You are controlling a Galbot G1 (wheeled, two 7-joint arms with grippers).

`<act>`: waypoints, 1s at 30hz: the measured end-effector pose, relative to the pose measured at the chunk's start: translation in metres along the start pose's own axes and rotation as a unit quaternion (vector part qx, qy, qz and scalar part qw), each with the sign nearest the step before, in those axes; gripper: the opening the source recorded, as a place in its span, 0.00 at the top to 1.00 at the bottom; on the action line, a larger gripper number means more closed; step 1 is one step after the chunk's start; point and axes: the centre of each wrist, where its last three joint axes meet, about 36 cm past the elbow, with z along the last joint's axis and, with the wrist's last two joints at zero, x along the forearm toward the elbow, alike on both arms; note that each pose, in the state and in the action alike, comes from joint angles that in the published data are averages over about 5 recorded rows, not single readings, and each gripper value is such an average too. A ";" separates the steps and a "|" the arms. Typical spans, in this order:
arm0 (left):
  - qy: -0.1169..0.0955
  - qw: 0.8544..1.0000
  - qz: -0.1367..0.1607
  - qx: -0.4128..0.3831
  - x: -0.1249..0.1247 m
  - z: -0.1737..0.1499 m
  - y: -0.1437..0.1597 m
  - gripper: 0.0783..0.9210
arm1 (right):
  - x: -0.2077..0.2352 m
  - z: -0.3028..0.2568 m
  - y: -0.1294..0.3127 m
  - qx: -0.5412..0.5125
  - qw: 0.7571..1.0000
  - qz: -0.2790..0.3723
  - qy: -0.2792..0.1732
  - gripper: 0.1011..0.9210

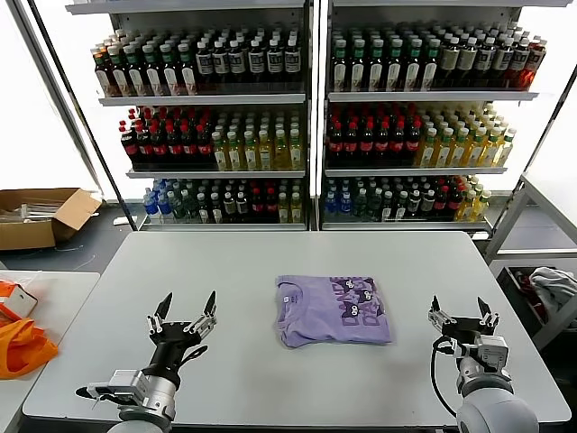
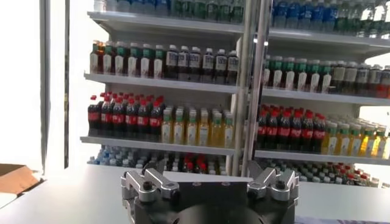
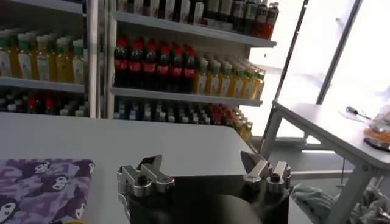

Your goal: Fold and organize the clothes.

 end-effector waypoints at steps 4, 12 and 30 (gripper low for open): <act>0.002 1.000 0.003 0.001 -0.003 0.002 -0.001 0.12 | 0.003 0.001 0.001 -0.002 1.000 -0.007 0.000 0.12; 0.006 1.000 0.007 0.000 -0.008 0.005 -0.001 0.12 | 0.006 0.003 0.003 -0.007 1.000 -0.017 -0.002 0.12; 0.005 1.000 0.007 0.004 0.000 0.000 -0.003 0.12 | 0.012 0.000 0.006 0.002 0.999 -0.031 -0.007 0.12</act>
